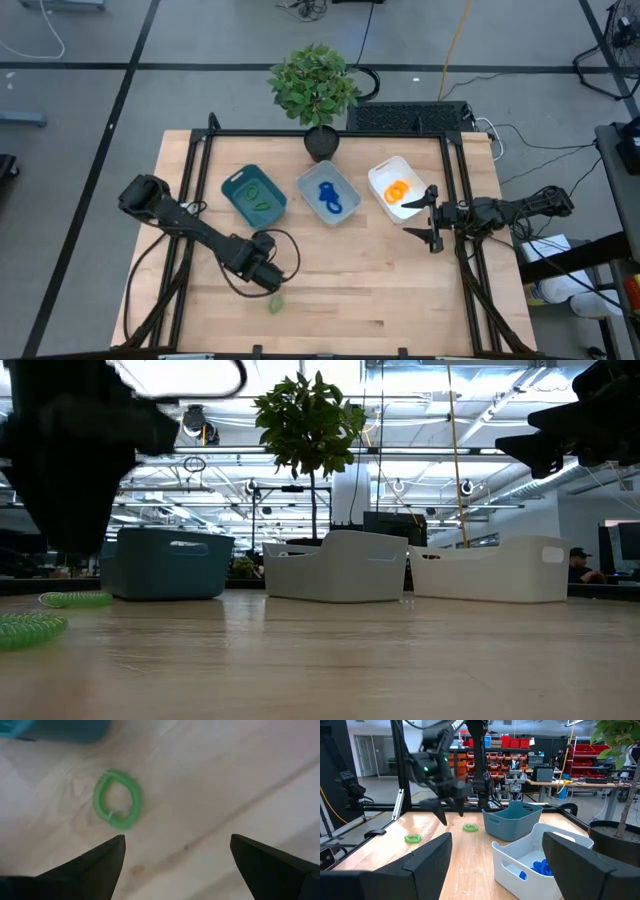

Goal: Sort spring keychains
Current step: Put the top green spring keychain into the blue bin

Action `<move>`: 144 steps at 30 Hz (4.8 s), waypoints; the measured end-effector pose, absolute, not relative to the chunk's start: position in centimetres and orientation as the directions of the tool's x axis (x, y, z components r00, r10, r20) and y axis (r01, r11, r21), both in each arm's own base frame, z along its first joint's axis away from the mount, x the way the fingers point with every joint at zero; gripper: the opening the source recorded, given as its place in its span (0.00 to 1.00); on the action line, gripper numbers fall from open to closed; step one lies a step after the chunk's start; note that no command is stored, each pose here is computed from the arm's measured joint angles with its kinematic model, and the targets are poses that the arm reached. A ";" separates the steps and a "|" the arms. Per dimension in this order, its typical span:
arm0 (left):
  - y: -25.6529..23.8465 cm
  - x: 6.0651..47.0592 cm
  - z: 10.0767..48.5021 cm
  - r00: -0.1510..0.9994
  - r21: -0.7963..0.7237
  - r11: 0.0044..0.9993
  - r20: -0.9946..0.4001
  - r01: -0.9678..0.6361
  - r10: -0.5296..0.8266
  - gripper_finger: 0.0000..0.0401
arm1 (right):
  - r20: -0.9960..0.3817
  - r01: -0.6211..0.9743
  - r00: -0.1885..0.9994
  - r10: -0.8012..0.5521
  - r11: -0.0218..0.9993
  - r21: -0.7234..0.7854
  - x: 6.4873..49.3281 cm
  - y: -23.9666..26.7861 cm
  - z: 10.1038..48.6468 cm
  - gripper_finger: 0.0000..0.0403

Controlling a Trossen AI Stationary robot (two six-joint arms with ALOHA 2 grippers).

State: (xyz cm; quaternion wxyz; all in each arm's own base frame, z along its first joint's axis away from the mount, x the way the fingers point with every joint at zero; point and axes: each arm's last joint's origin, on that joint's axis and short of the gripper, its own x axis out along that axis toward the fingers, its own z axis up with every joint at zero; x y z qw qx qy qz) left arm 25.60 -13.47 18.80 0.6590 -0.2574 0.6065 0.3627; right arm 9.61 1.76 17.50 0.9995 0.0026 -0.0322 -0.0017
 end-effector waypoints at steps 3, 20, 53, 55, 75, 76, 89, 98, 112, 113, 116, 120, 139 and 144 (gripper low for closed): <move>-12.5 25.4 17.5 -0.028 0.121 0.611 -0.987 -0.782 0.160 0.92 | 0.064 0.003 0.998 -0.004 1.000 0.005 9.6 1.8 17.5 0.74; -9.7 25.4 13.8 0.013 0.018 0.659 -0.999 -0.752 0.042 0.91 | 0.064 0.003 0.998 -0.003 1.000 0.005 9.6 1.8 17.5 0.74; -11.8 23.3 19.1 0.162 -0.177 0.698 -0.983 -0.694 -0.088 0.02 | 0.064 0.003 0.998 -0.004 1.000 0.005 9.6 1.8 17.5 0.74; -12.0 23.2 20.2 0.192 -0.210 0.706 -0.976 -0.677 -0.105 0.02 | 0.064 0.003 0.998 -0.004 1.000 0.005 9.6 1.8 17.5 0.74; -15.1 22.0 28.0 0.204 -0.229 0.789 -0.970 -0.570 -0.134 0.01 | 0.064 0.003 0.998 -0.004 1.000 0.005 9.6 1.8 17.5 0.74; -15.3 21.9 28.1 0.204 -0.237 0.791 -0.968 -0.564 -0.144 0.01 | 0.064 0.004 0.998 -0.004 1.000 0.005 9.6 1.8 17.5 0.74; -19.1 22.9 28.5 0.162 -0.270 0.825 -0.962 -0.497 -0.218 0.01 | 0.064 0.003 0.998 -0.003 1.000 0.005 9.6 1.8 17.5 0.74; -15.6 23.0 29.3 0.104 -0.163 0.825 -0.986 -0.542 -0.126 0.01 | 0.064 0.003 0.998 -0.004 1.000 0.005 9.6 1.8 17.5 0.74; -6.5 23.8 31.3 0.107 -0.066 0.898 -0.994 -0.435 -0.021 0.01 | 0.064 0.003 0.998 -0.004 1.000 0.005 9.6 1.8 17.5 0.74; -5.7 23.9 31.4 0.106 -0.056 0.903 -0.994 -0.426 -0.012 0.01 | 0.064 0.003 0.998 -0.004 1.000 0.005 9.6 1.8 17.5 0.74; -3.2 23.8 31.8 0.118 -0.034 0.917 -0.993 -0.399 0.015 0.01 | 0.064 0.003 0.998 -0.003 1.000 0.005 9.6 1.8 17.5 0.74; 0.0 23.8 32.0 0.124 -0.003 0.917 -0.991 -0.398 0.050 0.01 | 0.064 0.003 0.998 -0.003 1.000 0.005 9.6 1.8 17.5 0.74; 7.9 22.9 27.3 0.087 0.061 0.860 -0.989 -0.506 0.121 0.01 | 0.064 0.003 0.998 -0.004 1.000 0.005 9.6 1.8 17.5 0.74; 8.0 22.5 25.3 0.037 0.114 0.841 -0.987 -0.528 0.157 0.01 | 0.064 0.003 0.998 -0.004 1.000 0.005 9.6 1.8 17.5 0.74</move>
